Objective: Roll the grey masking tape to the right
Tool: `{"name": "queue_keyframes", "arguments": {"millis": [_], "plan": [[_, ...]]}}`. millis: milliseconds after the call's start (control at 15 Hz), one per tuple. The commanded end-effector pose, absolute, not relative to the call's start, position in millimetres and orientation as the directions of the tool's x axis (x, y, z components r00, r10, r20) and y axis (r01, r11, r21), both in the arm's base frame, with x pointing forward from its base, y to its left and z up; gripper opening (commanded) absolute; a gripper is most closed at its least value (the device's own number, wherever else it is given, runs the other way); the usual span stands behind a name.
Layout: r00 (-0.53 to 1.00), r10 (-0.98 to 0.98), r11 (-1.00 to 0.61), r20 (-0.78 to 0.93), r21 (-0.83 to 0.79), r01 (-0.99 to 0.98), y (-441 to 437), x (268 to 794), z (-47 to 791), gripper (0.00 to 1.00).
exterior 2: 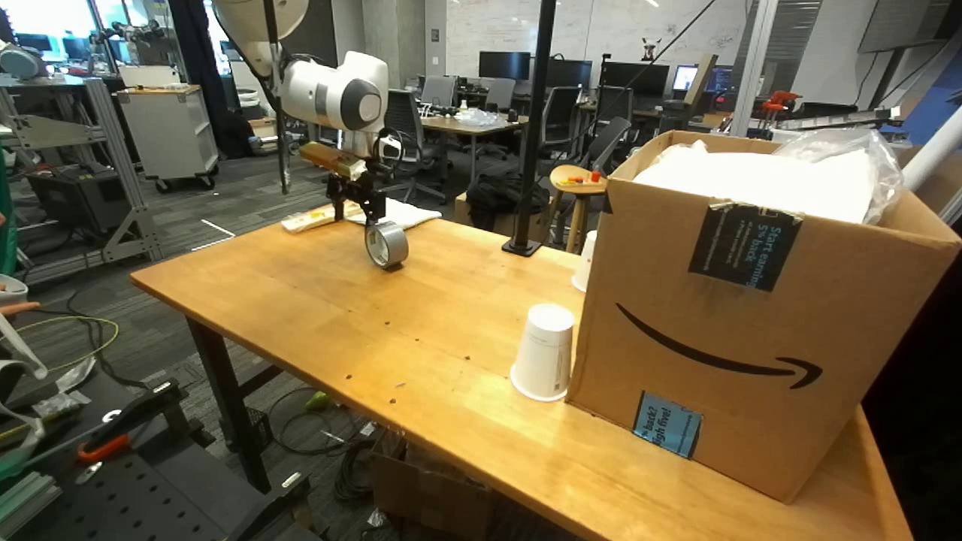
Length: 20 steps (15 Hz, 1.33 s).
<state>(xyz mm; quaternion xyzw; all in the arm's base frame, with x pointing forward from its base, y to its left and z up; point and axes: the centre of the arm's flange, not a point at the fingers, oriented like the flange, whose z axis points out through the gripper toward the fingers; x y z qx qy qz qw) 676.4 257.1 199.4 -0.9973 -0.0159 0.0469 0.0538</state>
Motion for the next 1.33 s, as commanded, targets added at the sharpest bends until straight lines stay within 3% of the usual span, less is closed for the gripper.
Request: {"name": "queue_keyframes", "arguments": {"millis": [0,1267], "plan": [[0.995,0.012,-0.994,-0.095,-0.113,0.002,247.6,658.9,211.7,1.00],[0.993,-0.102,-0.995,-0.065,-0.016,-0.103,161.0,666.6,224.9,1.00]]}}
